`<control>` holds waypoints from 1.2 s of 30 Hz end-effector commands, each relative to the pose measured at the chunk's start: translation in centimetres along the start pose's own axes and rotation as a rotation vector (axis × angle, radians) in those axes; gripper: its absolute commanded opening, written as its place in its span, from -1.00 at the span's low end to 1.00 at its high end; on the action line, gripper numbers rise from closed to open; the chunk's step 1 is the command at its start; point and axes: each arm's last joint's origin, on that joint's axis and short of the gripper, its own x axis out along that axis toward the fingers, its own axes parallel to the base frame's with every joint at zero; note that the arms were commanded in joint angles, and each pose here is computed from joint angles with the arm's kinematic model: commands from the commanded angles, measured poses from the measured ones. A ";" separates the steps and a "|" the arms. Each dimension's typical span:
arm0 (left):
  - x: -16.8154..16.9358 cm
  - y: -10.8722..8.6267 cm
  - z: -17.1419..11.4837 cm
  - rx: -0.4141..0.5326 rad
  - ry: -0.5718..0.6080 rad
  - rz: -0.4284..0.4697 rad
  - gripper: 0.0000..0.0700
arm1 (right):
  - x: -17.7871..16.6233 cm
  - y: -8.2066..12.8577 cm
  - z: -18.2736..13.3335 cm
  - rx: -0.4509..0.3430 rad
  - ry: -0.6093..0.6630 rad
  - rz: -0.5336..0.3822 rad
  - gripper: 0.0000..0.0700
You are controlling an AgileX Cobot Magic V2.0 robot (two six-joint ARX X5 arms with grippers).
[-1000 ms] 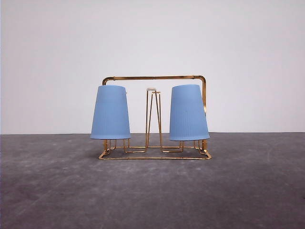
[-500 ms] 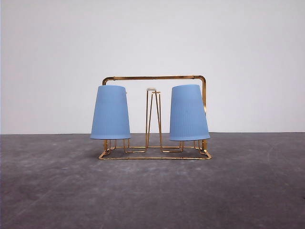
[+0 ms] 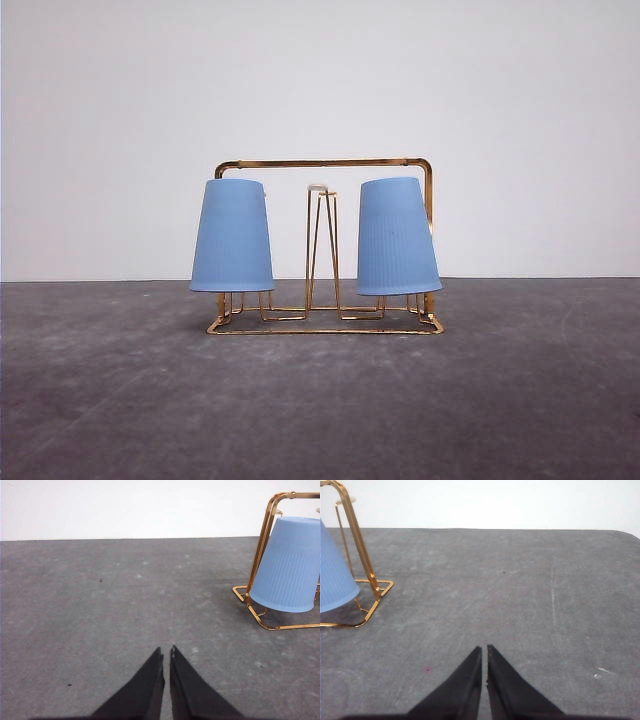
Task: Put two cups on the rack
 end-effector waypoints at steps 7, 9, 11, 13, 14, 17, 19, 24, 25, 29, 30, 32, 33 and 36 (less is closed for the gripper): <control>0.1 0.0 -0.3 0.000 0.002 0.003 -1.00 | 0.0 0.0 0.0 -0.004 -0.006 -0.002 -0.95; 0.1 0.0 -0.3 0.000 0.002 0.003 -1.00 | 0.0 0.0 0.0 -0.004 -0.006 -0.002 -0.95; 0.1 0.0 -0.3 0.000 0.002 0.003 -1.00 | 0.0 0.0 0.0 -0.004 -0.006 -0.002 -0.95; 0.1 0.0 -0.3 0.000 0.002 0.003 -1.00 | 0.0 0.0 0.0 -0.004 -0.006 -0.002 -0.95; 0.1 0.0 -0.3 0.000 0.002 0.003 -1.00 | 0.0 0.0 0.0 -0.004 -0.006 -0.002 -0.95; 0.1 0.0 -0.3 0.000 0.002 0.003 -1.00 | 0.0 0.0 0.0 -0.004 -0.006 -0.002 -0.95; 0.1 0.0 -0.3 0.000 0.002 0.003 -1.00 | 0.0 0.0 0.0 -0.004 -0.006 -0.002 -0.95; 0.1 0.0 -0.3 0.000 0.002 0.003 -1.00 | 0.0 0.0 0.0 -0.004 -0.006 -0.002 -0.95; 0.1 0.0 -0.3 0.000 0.002 0.003 -1.00 | 0.0 0.0 0.0 -0.004 -0.006 -0.002 -0.95; 0.1 0.0 -0.3 0.000 0.002 0.003 -1.00 | 0.0 0.0 0.0 -0.004 -0.006 -0.002 -0.95; 0.1 0.0 -0.3 0.000 0.002 0.003 -1.00 | 0.0 0.0 0.0 -0.004 -0.006 -0.002 -0.95; 0.1 0.0 -0.3 0.000 0.002 0.003 -1.00 | 0.0 0.0 0.0 -0.004 -0.006 -0.002 -0.95; 0.1 0.0 -0.3 0.000 0.002 0.003 -1.00 | 0.0 0.0 0.0 -0.004 -0.006 -0.002 -0.95; 0.1 0.0 -0.3 0.000 0.002 0.003 -1.00 | 0.0 0.0 0.0 -0.004 -0.006 -0.002 -0.95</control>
